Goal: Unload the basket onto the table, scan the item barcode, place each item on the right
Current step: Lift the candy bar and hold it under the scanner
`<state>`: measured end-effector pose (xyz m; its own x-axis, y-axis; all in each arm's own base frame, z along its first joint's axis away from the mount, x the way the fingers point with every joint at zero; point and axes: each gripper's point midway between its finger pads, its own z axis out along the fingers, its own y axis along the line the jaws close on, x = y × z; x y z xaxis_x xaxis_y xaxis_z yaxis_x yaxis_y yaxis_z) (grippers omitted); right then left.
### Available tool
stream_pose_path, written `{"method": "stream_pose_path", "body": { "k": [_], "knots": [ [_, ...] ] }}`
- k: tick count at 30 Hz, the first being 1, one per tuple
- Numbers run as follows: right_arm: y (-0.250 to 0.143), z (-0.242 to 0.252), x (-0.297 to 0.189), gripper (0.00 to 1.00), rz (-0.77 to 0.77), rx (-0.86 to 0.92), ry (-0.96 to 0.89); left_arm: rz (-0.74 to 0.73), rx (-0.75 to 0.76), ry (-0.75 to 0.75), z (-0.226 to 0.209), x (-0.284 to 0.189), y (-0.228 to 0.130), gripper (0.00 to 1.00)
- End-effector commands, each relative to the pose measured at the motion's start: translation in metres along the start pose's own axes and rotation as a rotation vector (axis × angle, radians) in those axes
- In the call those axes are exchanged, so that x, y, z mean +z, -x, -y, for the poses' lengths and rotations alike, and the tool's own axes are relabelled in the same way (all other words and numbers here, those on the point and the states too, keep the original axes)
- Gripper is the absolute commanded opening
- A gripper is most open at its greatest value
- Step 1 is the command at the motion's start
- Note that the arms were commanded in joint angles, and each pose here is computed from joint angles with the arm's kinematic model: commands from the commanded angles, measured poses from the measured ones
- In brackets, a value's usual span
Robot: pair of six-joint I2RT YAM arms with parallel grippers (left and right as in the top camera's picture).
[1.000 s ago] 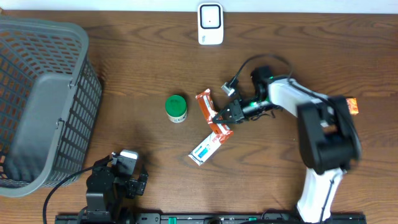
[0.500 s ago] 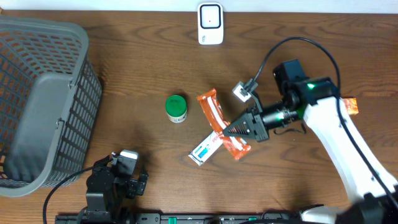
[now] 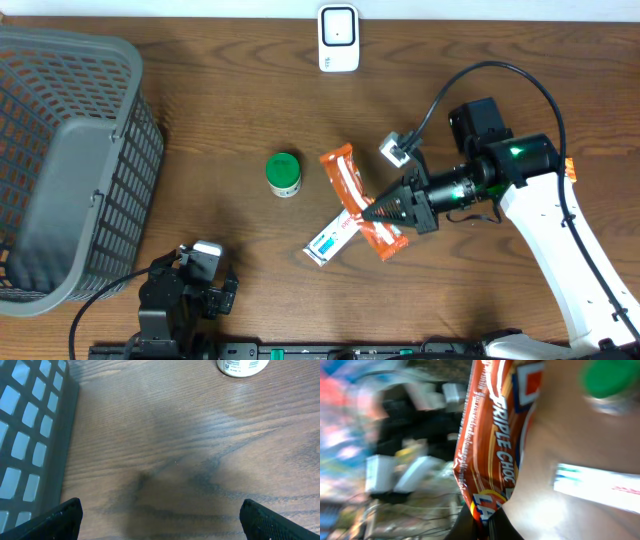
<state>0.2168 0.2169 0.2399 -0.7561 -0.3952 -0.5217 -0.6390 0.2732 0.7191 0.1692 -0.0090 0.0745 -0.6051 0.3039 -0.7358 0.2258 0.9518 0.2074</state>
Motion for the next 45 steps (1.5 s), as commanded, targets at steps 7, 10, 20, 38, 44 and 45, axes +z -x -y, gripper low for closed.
{"method": "stream_pose_path", "body": {
  "k": [7,10,20,38,44,45],
  "knots": [
    [0.049,0.115,-0.031,0.01,0.173,0.177,-0.779,-0.055,-0.001,-0.019,0.005,0.003,-0.015,0.98],
    [0.082,0.135,-0.049,0.01,0.311,0.140,-0.937,-0.055,-0.001,-0.019,0.005,0.003,-0.015,0.98],
    [0.161,0.175,-0.045,0.01,0.414,-0.018,-0.998,-0.055,-0.001,-0.019,0.005,0.003,-0.015,0.98],
    [0.230,0.279,-0.077,0.01,0.047,-0.304,-1.713,-0.055,-0.001,-0.019,0.005,0.003,-0.015,0.98],
    [0.242,0.303,-0.056,0.01,-0.100,-0.492,-1.897,-0.055,-0.001,-0.019,0.005,0.003,-0.015,0.98],
    [0.242,0.307,-0.053,0.01,-0.134,-0.526,-1.925,-0.055,-0.001,-0.019,0.005,0.003,-0.015,0.98]
  ]
}}
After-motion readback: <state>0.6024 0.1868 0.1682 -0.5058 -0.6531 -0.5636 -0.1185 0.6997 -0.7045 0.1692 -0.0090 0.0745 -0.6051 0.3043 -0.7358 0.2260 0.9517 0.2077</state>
